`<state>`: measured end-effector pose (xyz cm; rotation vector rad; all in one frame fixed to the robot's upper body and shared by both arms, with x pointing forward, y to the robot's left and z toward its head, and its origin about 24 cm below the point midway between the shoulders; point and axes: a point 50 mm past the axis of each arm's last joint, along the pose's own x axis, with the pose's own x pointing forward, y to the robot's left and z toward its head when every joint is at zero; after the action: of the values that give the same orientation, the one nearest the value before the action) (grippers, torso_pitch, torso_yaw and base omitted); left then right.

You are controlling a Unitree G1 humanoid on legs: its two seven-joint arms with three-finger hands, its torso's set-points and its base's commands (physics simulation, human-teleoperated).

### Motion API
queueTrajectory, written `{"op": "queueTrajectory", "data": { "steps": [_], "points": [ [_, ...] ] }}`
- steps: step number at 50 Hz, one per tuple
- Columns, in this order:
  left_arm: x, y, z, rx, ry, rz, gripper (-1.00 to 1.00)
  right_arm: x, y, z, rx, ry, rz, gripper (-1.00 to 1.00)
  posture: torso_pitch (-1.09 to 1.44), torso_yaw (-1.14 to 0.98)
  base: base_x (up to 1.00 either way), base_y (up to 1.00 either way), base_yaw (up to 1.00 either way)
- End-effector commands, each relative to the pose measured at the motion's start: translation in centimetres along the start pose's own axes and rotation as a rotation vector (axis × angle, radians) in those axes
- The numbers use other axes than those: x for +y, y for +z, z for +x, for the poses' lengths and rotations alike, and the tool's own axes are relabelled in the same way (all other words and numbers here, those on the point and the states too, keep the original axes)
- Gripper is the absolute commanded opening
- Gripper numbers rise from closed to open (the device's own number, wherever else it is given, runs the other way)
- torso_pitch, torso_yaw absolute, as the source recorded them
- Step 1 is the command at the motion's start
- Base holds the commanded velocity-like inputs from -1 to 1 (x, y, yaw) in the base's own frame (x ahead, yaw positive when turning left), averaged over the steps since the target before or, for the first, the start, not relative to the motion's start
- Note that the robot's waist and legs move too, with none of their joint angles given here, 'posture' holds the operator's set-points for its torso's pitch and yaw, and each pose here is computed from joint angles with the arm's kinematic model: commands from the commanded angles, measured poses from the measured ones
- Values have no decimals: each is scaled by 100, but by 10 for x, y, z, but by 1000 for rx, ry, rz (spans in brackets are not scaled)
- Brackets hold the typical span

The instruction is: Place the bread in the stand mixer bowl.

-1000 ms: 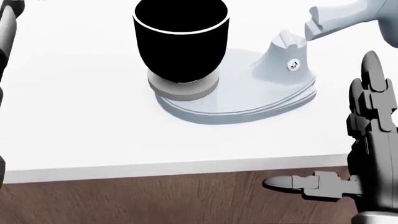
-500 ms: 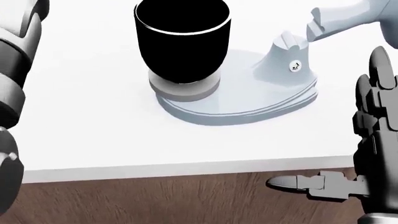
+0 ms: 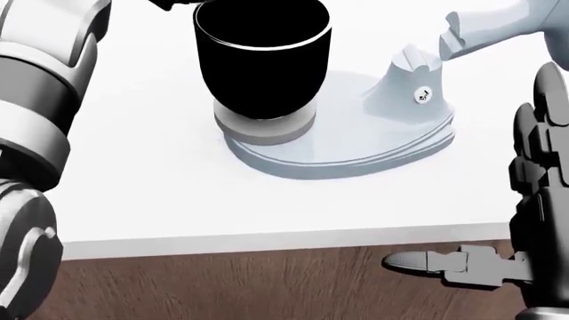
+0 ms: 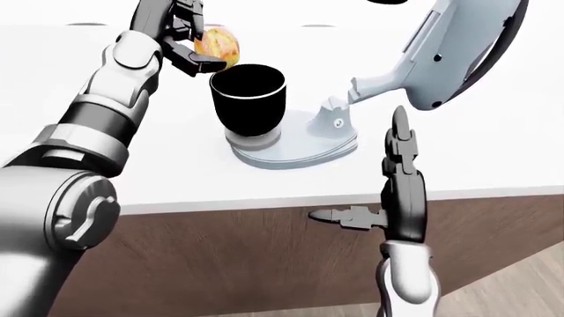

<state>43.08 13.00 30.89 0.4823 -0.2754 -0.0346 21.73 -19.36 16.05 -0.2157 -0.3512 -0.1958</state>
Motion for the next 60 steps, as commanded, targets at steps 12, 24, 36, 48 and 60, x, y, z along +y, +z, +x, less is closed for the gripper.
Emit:
{"op": "queueTrajectory", "data": {
  "steps": [12,24,36,48,60],
  "points": [
    [-3,35,3,-114,13,-4,-100,-4,17,0,-87,-13,-5,98,0,0,0,0,0],
    [-12,30,2,-97,-18,-7,-100,-5,20,-1,-93,-18,-9,98,0,0,0,0,0],
    [-17,28,2,-86,-37,-8,-100,-5,20,-1,-95,-19,-8,98,0,0,0,0,0],
    [-21,38,3,-122,-36,-33,-100,-4,19,0,-93,-15,-7,98,0,0,0,0,0],
    [-27,40,2,-130,-55,-39,-100,-4,19,0,-93,-13,-6,98,0,0,0,0,0]
  ]
}}
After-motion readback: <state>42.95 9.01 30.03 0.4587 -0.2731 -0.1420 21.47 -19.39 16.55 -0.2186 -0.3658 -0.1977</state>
